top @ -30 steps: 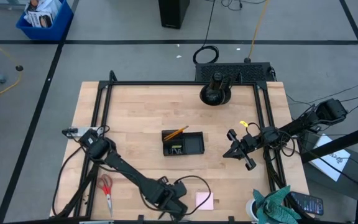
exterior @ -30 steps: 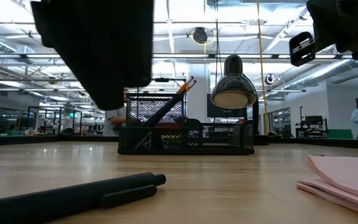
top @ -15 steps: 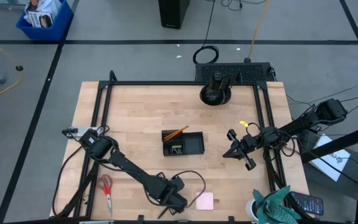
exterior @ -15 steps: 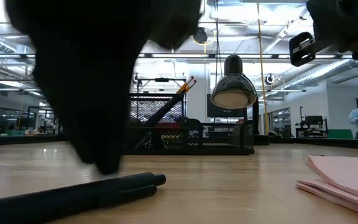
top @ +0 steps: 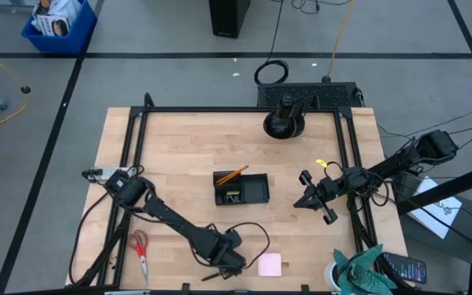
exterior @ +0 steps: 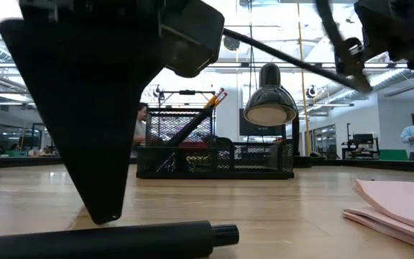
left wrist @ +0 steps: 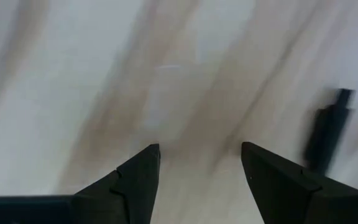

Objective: Pick and place office supplies into organizer
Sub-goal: Put the black pen into the black desk organizer

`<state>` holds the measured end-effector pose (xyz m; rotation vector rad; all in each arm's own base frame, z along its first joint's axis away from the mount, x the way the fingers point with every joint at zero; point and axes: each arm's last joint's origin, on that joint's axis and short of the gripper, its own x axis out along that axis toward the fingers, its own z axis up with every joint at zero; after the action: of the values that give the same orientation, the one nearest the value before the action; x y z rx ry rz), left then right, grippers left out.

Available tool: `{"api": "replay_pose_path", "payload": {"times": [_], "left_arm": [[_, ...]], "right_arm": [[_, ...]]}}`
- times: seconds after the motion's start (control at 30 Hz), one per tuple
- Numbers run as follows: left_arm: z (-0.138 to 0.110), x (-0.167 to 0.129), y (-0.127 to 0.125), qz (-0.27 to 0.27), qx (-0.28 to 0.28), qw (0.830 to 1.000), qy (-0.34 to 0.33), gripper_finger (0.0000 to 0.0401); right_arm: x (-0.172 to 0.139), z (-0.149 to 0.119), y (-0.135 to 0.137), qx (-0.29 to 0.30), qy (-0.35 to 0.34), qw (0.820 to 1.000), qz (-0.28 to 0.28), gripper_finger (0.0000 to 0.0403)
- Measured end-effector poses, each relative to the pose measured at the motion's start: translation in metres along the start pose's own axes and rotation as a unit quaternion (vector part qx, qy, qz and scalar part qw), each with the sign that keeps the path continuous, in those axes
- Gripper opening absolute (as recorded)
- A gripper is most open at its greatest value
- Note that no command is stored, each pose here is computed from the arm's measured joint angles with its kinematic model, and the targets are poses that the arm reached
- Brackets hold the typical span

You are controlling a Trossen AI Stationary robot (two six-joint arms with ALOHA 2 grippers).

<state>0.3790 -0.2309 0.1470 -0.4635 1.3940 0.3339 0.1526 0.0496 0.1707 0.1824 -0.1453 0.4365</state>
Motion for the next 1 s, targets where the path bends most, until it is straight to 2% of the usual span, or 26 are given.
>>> {"api": "replay_pose_path", "payload": {"times": [0.2, 0.37, 0.43, 0.6, 0.87, 1.0], "left_arm": [[-0.004, -0.035, 0.008, 0.002, 0.011, 1.000, 0.008, 0.0232], [-0.004, -0.056, 0.001, -0.045, 0.014, 0.998, -0.029, 0.0232], [-0.005, -0.059, -0.005, -0.069, 0.032, 0.996, -0.044, 0.0232], [-0.012, -0.043, -0.021, -0.092, 0.101, 0.988, -0.071, 0.0232], [-0.021, -0.020, -0.029, -0.079, 0.115, 0.988, -0.067, 0.0232], [-0.022, -0.020, -0.035, -0.099, 0.115, 0.985, -0.081, 0.0232]], "right_arm": [[0.000, 0.000, 0.000, 0.000, -0.001, 1.000, 0.000, 0.0004], [0.000, 0.000, 0.000, 0.000, -0.002, 1.000, 0.000, 0.0004], [0.000, 0.000, 0.000, 0.000, -0.002, 1.000, 0.000, 0.0004], [0.000, 0.000, 0.000, 0.000, -0.002, 1.000, 0.000, 0.0004], [0.000, 0.000, 0.000, 0.000, -0.003, 1.000, 0.000, 0.0004], [0.000, 0.000, 0.000, 0.000, -0.002, 1.000, 0.000, 0.0004]]}}
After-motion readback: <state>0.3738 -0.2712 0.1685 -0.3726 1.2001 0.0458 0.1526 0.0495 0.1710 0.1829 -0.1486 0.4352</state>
